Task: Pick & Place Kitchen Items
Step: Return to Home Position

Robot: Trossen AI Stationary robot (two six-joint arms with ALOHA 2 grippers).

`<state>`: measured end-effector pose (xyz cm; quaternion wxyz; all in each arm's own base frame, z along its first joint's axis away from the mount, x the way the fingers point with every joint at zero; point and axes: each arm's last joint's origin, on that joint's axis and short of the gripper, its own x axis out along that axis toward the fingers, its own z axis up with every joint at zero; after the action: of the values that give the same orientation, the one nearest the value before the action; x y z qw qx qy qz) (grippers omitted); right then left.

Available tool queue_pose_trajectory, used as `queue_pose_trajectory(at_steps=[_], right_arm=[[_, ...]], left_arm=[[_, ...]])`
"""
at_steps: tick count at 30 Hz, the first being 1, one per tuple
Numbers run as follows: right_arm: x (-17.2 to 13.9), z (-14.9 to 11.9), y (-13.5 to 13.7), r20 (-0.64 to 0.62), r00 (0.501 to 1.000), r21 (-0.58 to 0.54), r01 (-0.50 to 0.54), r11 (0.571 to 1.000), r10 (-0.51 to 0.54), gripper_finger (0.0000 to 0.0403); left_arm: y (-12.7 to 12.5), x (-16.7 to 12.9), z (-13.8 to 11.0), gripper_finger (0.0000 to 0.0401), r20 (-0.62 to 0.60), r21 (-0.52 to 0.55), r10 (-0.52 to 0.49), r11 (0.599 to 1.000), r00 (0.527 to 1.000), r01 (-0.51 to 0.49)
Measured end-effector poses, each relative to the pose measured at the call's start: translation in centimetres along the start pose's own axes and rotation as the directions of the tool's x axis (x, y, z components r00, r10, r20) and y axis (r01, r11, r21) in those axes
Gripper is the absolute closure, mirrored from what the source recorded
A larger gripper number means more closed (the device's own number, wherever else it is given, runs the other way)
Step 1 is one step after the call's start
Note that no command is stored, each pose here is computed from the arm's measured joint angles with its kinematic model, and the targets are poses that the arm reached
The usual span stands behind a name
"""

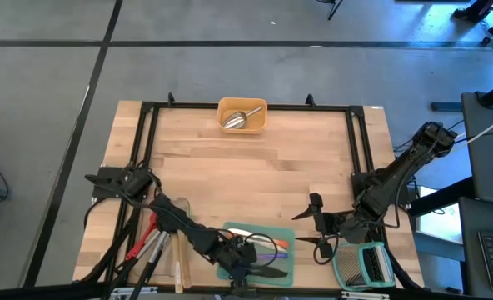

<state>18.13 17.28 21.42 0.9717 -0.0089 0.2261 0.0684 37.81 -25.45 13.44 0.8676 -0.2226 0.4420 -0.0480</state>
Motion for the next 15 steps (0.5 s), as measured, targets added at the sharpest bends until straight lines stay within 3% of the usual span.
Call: queue_pose_trajectory(at_steps=[6,15], right_arm=[[0.0,0.0,0.0,-0.003,1.0,-0.002,0.001,1.0,-0.001,0.0116],[0.3,0.1,-0.5,0.005,0.999,0.015,0.038,0.999,-0.038,0.0117]], left_arm=[[-0.8,-2.7,1.8,0.0316,0.045,0.055,-0.046,0.998,0.998,0.043],[-2.0,-10.1,5.2,0.0316,0.043,0.176,-0.208,0.964,0.977,0.198]])
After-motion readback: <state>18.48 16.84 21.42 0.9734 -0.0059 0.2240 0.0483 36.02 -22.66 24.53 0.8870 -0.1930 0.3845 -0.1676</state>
